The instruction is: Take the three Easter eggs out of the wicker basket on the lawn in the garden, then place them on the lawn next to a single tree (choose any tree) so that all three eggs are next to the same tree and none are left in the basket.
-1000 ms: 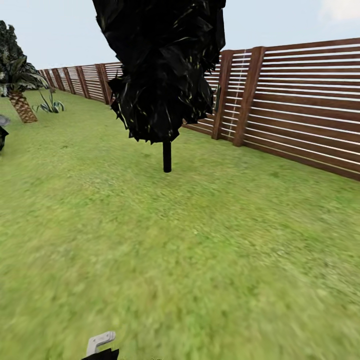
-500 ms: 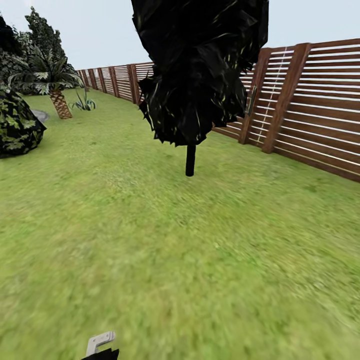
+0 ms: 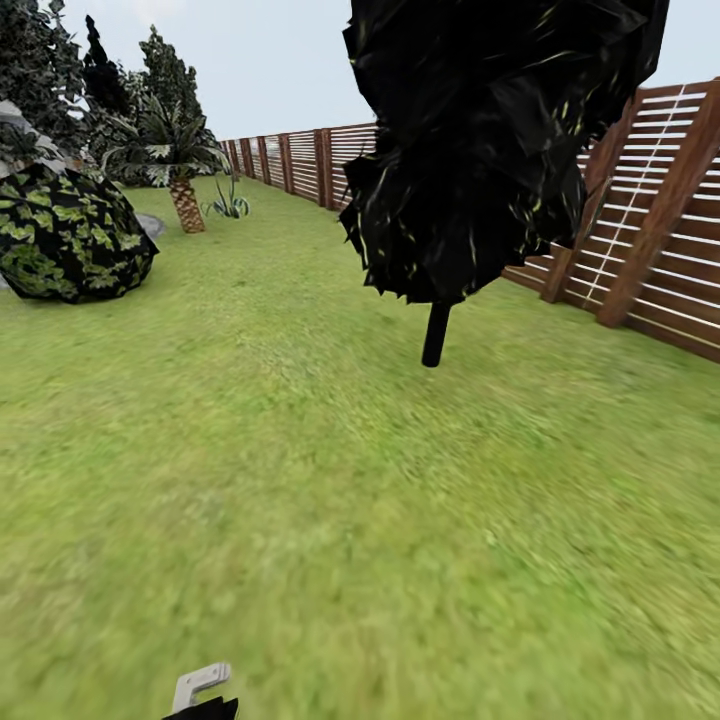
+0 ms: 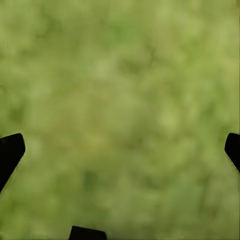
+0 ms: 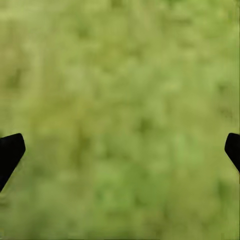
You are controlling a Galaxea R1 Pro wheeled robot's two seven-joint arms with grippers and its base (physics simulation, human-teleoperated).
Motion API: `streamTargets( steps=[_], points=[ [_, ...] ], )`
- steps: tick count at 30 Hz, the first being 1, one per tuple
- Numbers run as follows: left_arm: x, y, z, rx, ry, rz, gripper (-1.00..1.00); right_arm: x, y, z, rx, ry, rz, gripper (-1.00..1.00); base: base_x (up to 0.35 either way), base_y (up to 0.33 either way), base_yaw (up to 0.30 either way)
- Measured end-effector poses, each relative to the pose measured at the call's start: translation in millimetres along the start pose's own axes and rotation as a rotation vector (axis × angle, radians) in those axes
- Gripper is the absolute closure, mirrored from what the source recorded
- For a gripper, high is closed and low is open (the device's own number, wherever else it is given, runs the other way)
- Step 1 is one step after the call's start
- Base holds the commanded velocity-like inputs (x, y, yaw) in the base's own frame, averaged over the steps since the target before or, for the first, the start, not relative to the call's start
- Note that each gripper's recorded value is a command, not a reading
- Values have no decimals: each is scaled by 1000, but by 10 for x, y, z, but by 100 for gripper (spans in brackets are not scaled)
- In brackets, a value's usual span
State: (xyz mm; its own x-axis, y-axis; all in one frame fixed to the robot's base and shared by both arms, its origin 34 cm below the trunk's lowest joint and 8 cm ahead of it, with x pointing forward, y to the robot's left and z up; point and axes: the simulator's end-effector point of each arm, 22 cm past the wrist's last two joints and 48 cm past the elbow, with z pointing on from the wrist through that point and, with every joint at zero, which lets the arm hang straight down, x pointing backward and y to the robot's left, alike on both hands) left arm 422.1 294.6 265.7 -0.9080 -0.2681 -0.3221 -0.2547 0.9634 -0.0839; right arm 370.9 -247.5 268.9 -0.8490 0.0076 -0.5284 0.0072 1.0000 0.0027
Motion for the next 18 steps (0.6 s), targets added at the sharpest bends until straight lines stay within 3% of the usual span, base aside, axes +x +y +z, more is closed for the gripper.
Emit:
streamTargets(
  steps=[4, 18],
  points=[
    [2, 0, 0, 0, 1, 0, -100, 0, 0, 0, 0, 0, 0, -100, 339, 52, 256],
    [0, 3, 0, 0, 1, 0, -100, 1, -9, 0, 1, 1, -1, -100, 339, 1, 5]
  ],
)
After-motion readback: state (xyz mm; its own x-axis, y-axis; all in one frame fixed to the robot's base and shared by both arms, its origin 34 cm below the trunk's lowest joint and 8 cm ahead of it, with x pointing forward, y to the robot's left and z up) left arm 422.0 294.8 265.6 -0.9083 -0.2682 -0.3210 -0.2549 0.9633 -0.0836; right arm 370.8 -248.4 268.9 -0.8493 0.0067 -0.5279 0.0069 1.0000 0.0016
